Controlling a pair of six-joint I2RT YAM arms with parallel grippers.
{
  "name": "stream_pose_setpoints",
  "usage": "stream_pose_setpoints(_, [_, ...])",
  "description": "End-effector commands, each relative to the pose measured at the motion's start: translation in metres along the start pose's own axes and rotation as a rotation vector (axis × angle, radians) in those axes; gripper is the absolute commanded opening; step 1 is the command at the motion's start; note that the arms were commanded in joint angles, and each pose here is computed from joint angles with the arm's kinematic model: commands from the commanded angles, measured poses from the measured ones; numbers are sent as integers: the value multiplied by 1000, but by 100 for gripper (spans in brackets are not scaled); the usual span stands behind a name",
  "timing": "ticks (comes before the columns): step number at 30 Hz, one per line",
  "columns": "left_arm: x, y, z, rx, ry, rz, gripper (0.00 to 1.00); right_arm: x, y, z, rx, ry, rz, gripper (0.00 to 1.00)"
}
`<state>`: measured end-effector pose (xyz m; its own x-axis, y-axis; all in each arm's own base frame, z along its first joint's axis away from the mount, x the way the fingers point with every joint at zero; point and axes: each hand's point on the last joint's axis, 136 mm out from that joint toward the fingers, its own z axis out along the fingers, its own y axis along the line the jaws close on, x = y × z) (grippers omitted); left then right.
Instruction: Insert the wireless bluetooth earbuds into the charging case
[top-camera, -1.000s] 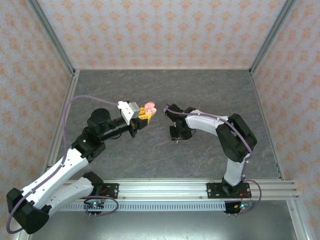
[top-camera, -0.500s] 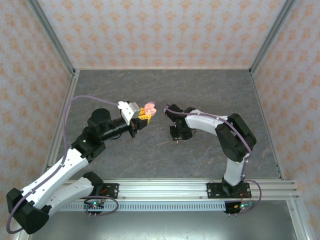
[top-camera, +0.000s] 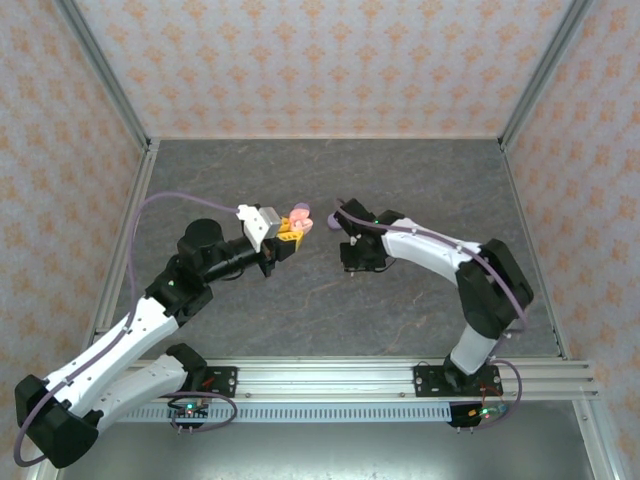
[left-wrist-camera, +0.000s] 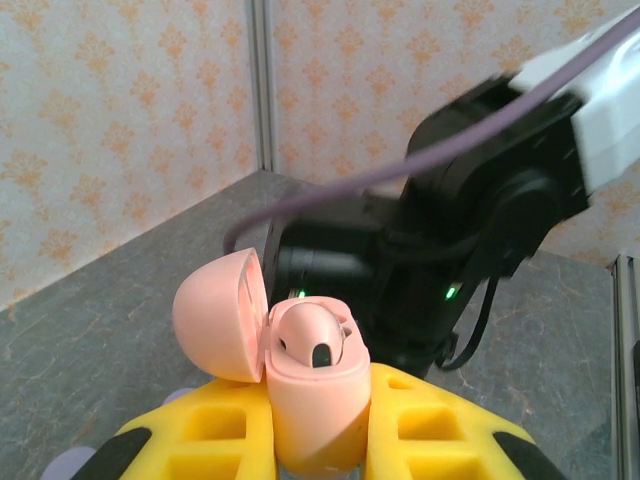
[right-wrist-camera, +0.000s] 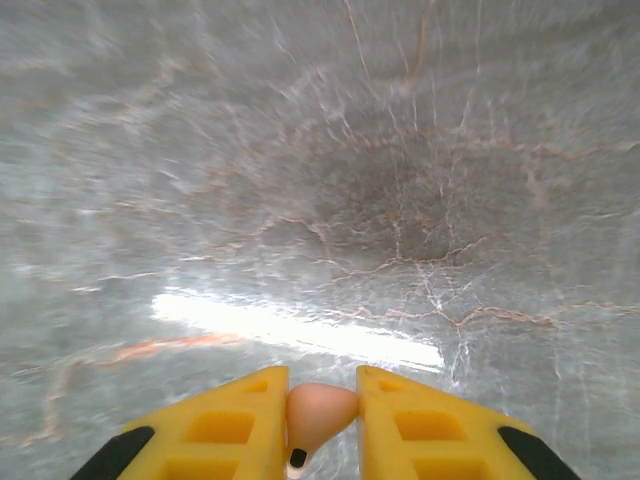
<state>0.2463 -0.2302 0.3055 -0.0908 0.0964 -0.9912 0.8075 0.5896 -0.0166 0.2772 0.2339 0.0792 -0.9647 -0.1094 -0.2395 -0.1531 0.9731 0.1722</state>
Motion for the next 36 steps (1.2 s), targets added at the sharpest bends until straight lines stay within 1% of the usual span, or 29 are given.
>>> stream_pose_setpoints(1, [-3, 2, 7, -10, -37, -7, 0, -18, 7, -45, -29, -112, -23, 21])
stream_pose_setpoints(7, [7, 5, 21, 8, -40, -42, 0, -33, 20, -108, -137, -266, -37, 21])
stream_pose_setpoints(14, [17, 4, 36, 44, -29, -73, 0, -40, 37, -174, -265, -430, -58, 21])
stream_pose_setpoints(20, [17, -1, 44, 92, -32, -90, 0, -44, 54, -213, -359, -533, -80, 21])
stream_pose_setpoints(27, [15, -5, 51, 130, -26, -101, 0, -53, 73, -231, -399, -600, -121, 21])
stream_pose_setpoints(31, [12, -7, 53, 139, -27, -100, 0, -57, 78, -233, -409, -615, -124, 21])
stream_pose_setpoints(36, [12, -9, 53, 149, -21, -101, 0, -58, 80, -226, -394, -605, -128, 21])
